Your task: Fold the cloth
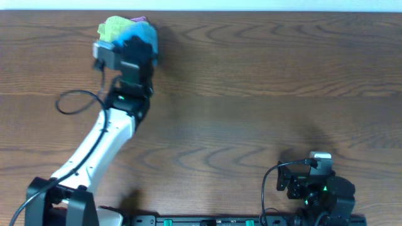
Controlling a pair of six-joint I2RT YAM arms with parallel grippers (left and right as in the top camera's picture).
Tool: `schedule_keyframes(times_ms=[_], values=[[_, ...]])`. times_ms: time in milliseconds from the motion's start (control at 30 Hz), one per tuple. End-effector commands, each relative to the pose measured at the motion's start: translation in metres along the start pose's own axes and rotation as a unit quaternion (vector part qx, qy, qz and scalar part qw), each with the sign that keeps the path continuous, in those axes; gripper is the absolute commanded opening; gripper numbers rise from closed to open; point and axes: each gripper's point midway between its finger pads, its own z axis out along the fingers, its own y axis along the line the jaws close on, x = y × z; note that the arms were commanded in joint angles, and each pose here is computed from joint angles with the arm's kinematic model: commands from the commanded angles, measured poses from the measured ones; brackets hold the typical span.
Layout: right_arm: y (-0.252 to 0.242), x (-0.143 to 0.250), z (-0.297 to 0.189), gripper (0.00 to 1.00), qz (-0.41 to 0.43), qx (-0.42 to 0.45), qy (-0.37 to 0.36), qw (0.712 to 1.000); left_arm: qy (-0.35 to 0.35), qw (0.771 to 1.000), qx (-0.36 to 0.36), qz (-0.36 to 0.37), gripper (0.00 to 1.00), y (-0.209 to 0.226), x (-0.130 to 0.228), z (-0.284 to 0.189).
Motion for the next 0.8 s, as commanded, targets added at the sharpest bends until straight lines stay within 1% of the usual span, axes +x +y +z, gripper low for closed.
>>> schedule_keyframes(times_ms=[0, 167, 400, 600, 767], values=[[-0.002, 0.0, 0.0, 0.99, 0.005, 0.004, -0.002, 1.0, -0.009, 0.998, 0.039, 0.04, 0.06, -0.041, -0.019, 0.004], [-0.002, 0.0, 0.0, 0.99, 0.005, 0.004, -0.002, 1.0, -0.032, 0.997, 0.041, 0.052, 0.06, -0.053, -0.035, 0.026], [-0.002, 0.0, 0.0, 0.99, 0.005, 0.004, -0.002, 1.0, -0.049, 0.997, 0.014, 0.055, 0.06, -0.036, -0.04, 0.081], [-0.002, 0.0, 0.0, 0.99, 0.005, 0.004, -0.002, 1.0, -0.039, 0.998, 0.005, 0.053, 0.06, -0.023, -0.045, 0.124], [-0.002, 0.0, 0.0, 0.99, 0.005, 0.004, -0.002, 1.0, -0.028, 0.998, 0.017, 0.057, 0.06, -0.024, -0.049, 0.143]])
